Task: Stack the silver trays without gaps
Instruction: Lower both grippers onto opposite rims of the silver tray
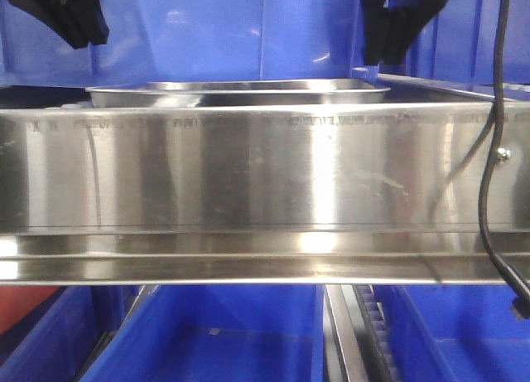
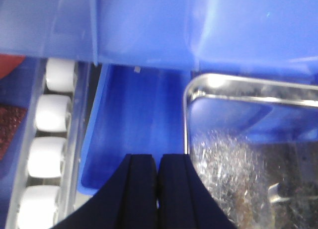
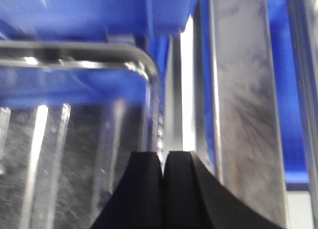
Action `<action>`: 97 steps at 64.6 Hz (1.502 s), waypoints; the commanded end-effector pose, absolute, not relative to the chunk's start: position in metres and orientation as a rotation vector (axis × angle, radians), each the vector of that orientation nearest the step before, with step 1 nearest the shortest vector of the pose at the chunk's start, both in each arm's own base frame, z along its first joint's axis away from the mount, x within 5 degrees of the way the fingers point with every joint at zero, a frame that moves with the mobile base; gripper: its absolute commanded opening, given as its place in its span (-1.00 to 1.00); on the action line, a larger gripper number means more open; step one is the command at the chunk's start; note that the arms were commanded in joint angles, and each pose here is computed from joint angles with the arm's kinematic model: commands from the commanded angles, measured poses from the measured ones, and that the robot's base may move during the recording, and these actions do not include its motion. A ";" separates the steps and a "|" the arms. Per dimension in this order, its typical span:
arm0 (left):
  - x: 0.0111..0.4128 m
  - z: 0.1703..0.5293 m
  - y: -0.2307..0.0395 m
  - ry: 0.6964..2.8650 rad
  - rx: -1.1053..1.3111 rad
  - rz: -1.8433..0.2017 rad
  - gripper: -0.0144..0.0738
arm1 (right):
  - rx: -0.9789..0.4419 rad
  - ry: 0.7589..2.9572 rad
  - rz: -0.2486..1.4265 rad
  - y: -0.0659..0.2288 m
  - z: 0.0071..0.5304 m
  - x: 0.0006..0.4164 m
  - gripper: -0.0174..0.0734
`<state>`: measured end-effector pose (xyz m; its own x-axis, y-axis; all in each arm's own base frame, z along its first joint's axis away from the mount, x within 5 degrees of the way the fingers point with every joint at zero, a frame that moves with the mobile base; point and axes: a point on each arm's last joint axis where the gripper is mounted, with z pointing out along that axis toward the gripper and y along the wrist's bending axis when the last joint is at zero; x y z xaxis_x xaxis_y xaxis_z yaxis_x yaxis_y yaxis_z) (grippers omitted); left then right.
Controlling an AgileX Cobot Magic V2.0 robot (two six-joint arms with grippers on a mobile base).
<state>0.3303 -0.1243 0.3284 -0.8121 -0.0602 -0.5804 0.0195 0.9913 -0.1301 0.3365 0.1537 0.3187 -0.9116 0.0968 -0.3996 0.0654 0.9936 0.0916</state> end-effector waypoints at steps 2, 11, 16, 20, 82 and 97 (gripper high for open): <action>0.327 0.330 -0.136 2.508 0.008 -0.196 -0.71 | 0.114 2.708 0.103 0.154 0.323 0.337 -0.42; 0.326 0.325 -0.147 2.521 0.056 -0.191 -0.60 | 0.115 2.725 0.090 0.154 0.320 0.337 -0.14; 0.327 0.319 -0.150 2.543 0.052 -0.198 -0.40 | 0.114 2.732 0.085 0.154 0.317 0.337 -0.15; 0.329 0.315 -0.151 2.559 0.048 -0.195 -0.21 | 0.113 2.730 0.087 0.154 0.316 0.337 -0.15; 0.342 0.291 -0.151 2.590 0.098 -0.078 -0.10 | 0.145 2.792 0.156 0.166 0.281 0.349 -0.15; 0.342 0.291 -0.151 2.590 0.098 -0.078 -0.10 | 0.144 2.786 0.160 0.167 0.282 0.350 -0.15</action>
